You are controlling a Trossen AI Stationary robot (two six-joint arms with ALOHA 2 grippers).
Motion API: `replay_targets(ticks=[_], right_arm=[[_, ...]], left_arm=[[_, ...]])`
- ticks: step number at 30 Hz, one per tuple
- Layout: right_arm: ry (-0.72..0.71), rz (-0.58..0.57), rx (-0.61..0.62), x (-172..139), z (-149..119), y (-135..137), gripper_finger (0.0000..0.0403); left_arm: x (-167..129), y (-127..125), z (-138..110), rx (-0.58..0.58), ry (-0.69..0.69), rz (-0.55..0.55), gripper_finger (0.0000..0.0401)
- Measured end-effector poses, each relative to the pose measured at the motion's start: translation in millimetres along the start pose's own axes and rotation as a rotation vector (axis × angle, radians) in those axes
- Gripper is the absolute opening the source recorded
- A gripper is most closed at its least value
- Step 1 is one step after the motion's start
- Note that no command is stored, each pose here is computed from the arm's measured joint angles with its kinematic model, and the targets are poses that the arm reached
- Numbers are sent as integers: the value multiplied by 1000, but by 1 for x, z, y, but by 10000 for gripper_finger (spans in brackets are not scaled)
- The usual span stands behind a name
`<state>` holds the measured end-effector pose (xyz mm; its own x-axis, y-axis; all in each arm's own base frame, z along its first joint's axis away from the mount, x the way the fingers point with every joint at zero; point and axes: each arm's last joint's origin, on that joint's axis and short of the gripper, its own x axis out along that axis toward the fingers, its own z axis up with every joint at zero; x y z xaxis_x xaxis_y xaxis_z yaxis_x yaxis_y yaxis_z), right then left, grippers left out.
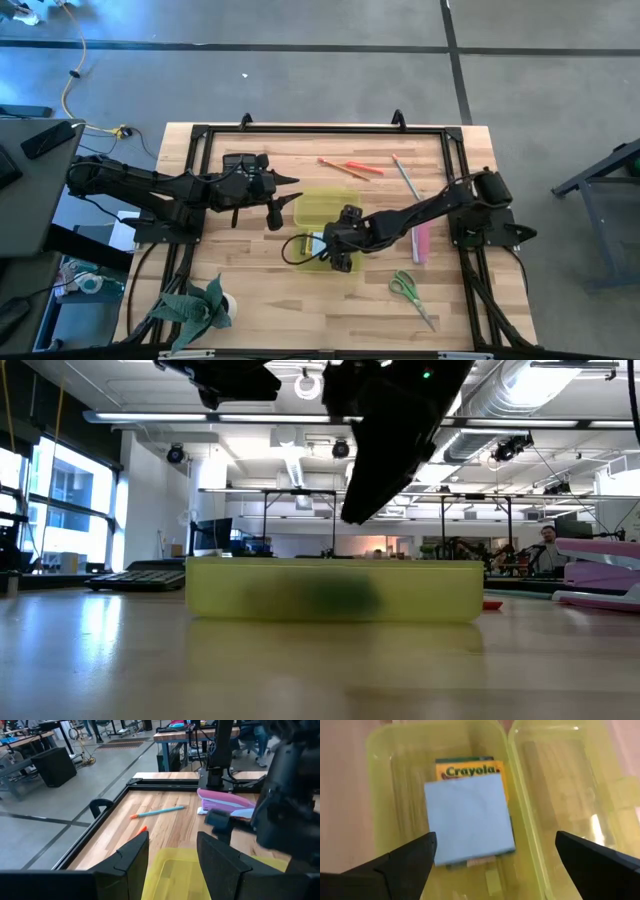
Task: Pack school essentials
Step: Put the orange eraser into the yellow supply box
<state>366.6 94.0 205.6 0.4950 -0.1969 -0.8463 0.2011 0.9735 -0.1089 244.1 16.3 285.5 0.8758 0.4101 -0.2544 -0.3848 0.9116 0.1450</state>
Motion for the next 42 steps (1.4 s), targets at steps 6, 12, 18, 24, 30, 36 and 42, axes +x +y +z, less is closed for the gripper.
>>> replay_targets(ticks=[6,12,18,24,30,36,42], right_arm=[[-58,-79,-7,-29,-2,2,399],[-96,-225,-10,-60,-12,1,399],[-60,-307,54,-78,-26,-5,399],[-1,-364,84,-87,-41,-3,399],[26,-407,115,-96,-56,5,399],[30,-420,148,-96,-78,16,399],[37,-458,218,-79,-113,21,399]], left_arm=[[0,0,0,0,0,0,157],[0,0,0,0,1,0,156],[0,0,0,0,0,0,157],[0,0,0,0,0,0,157],[0,0,0,0,1,0,157],[0,0,0,0,1,0,157],[0,0,0,0,0,0,156]])
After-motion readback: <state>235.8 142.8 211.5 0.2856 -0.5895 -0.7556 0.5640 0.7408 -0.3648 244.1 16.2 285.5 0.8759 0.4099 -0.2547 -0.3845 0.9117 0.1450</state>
